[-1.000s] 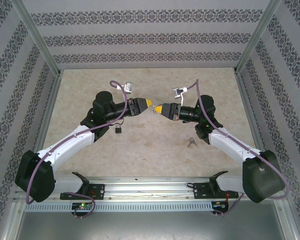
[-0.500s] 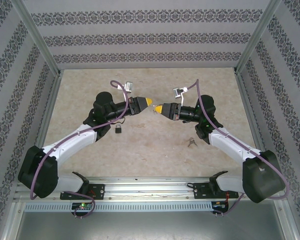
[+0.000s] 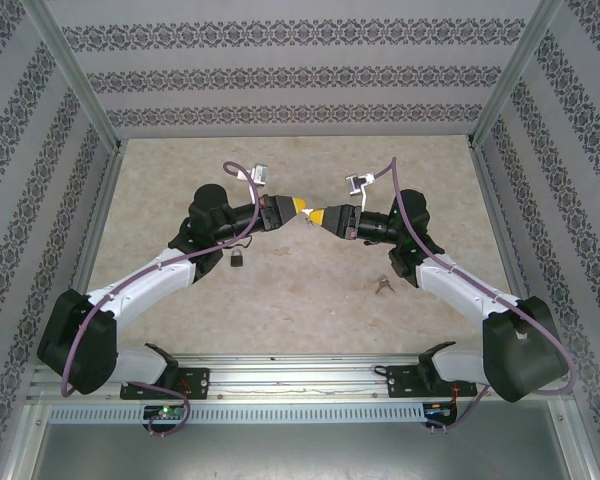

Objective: Unlock with the key

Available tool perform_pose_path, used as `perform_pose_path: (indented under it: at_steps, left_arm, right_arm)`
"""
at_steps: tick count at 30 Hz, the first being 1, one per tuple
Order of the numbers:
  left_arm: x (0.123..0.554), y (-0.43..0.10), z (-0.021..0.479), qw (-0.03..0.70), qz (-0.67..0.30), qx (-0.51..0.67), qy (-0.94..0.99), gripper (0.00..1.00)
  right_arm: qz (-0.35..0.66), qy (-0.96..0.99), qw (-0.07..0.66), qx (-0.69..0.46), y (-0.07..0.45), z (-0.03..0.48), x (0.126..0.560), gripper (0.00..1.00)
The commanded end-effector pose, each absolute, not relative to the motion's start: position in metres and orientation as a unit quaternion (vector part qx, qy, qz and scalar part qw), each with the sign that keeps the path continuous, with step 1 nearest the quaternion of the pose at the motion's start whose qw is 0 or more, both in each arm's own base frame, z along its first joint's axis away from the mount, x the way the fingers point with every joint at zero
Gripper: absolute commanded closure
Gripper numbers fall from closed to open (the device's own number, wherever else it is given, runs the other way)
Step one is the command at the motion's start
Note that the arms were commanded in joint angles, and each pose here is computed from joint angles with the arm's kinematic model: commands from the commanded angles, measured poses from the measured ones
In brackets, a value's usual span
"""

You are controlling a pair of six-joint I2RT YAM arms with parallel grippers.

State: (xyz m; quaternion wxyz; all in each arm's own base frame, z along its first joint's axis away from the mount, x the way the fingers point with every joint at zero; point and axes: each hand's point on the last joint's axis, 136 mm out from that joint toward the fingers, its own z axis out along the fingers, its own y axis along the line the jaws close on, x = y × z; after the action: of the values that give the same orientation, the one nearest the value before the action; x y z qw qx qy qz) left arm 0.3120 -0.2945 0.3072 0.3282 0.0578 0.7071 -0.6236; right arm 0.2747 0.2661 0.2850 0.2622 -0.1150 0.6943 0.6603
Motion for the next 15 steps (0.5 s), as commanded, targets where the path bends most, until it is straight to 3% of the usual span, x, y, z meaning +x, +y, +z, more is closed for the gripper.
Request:
perform_pose_path:
  at_steps: [1, 4, 15]
  left_arm:
    - [0.306, -0.295, 0.318, 0.339, -0.622, 0.075, 0.702, 1.0]
    - [0.306, -0.295, 0.317, 0.338, -0.615, 0.078, 0.708, 1.0]
    - [0.306, -0.296, 0.317, 0.334, -0.62, 0.076, 0.705, 1.0]
  right_arm:
    - [0.663, 0.681, 0.282, -0.129, 0.267, 0.298, 0.274, 0.83]
    - [0.662, 0.68, 0.292, -0.12, 0.26, 0.299, 0.277, 0.68]
    - [0.663, 0.675, 0.299, -0.125, 0.26, 0.306, 0.277, 0.58]
